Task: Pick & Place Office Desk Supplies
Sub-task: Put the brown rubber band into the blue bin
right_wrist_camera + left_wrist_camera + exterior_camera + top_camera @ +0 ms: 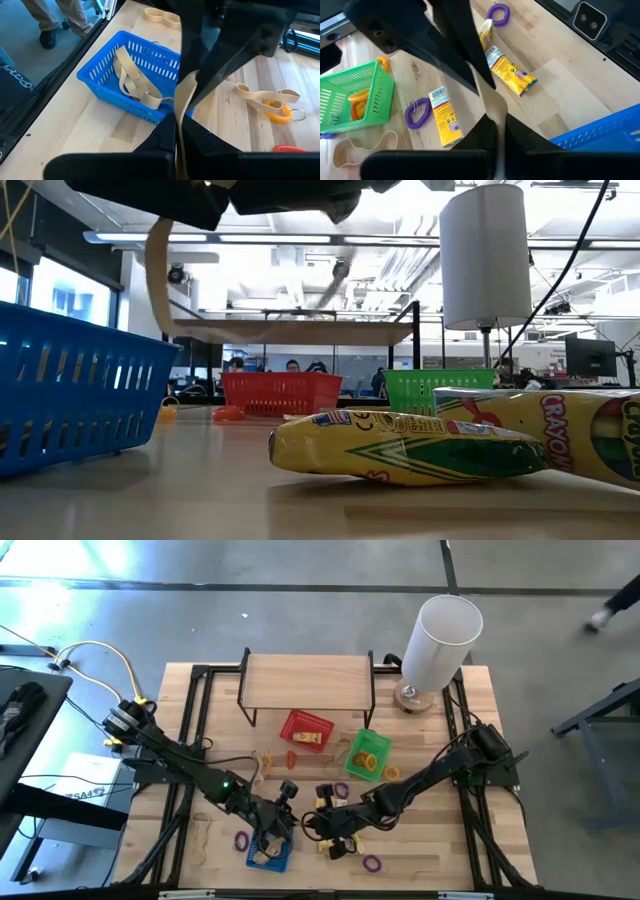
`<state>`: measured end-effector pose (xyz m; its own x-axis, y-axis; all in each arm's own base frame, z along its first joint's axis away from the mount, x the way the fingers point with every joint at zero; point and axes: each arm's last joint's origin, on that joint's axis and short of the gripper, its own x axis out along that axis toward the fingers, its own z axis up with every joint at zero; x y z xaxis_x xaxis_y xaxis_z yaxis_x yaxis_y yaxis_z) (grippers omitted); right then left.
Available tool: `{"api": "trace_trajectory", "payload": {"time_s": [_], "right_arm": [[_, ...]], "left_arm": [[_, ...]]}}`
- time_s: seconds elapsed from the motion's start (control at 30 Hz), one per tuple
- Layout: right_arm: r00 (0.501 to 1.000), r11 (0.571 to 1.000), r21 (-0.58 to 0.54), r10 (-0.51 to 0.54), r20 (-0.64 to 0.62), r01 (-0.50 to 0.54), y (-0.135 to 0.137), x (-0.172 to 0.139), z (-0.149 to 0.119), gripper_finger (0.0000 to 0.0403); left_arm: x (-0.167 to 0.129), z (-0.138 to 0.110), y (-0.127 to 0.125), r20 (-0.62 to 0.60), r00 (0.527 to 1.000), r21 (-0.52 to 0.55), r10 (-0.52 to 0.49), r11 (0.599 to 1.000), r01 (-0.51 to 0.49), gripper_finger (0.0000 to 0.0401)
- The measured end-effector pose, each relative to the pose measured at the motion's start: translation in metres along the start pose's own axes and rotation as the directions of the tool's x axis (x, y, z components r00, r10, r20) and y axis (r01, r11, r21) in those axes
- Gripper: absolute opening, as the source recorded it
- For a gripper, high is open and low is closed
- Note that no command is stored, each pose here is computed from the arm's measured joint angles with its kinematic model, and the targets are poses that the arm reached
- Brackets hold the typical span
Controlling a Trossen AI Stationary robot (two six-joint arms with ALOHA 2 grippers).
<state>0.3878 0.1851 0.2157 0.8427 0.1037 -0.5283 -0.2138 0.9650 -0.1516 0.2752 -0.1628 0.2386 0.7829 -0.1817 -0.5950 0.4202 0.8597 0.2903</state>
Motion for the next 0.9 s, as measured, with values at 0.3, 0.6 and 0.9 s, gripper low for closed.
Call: {"api": "trace_trajectory", "payload": {"time_s": [0.3, 0.6, 0.9], "right_arm": [[1.000, 0.999, 0.037, -0.022, -0.006, 0.023, -0.001, 0.000, -0.001, 0.0003], [0.998, 0.984, 0.171, -0.032, -0.061, 0.042, -0.001, 0.000, -0.006, 0.0097], [0.987, 0.970, 0.189, -0.137, -0.081, 0.150, -0.004, -0.013, -0.002, 0.0225]], "left_arm": [[0.000, 0.000, 0.000, 0.000, 1.000, -0.012, 0.000, 1.000, 0.000, 0.0001], [0.000, 0.000, 0.000, 0.001, 1.000, -0.025, 0.002, 1.000, -0.002, 0.0000], [-0.001, 0.001, 0.001, 0.013, 1.000, -0.056, 0.004, 0.998, -0.004, 0.0000]]}}
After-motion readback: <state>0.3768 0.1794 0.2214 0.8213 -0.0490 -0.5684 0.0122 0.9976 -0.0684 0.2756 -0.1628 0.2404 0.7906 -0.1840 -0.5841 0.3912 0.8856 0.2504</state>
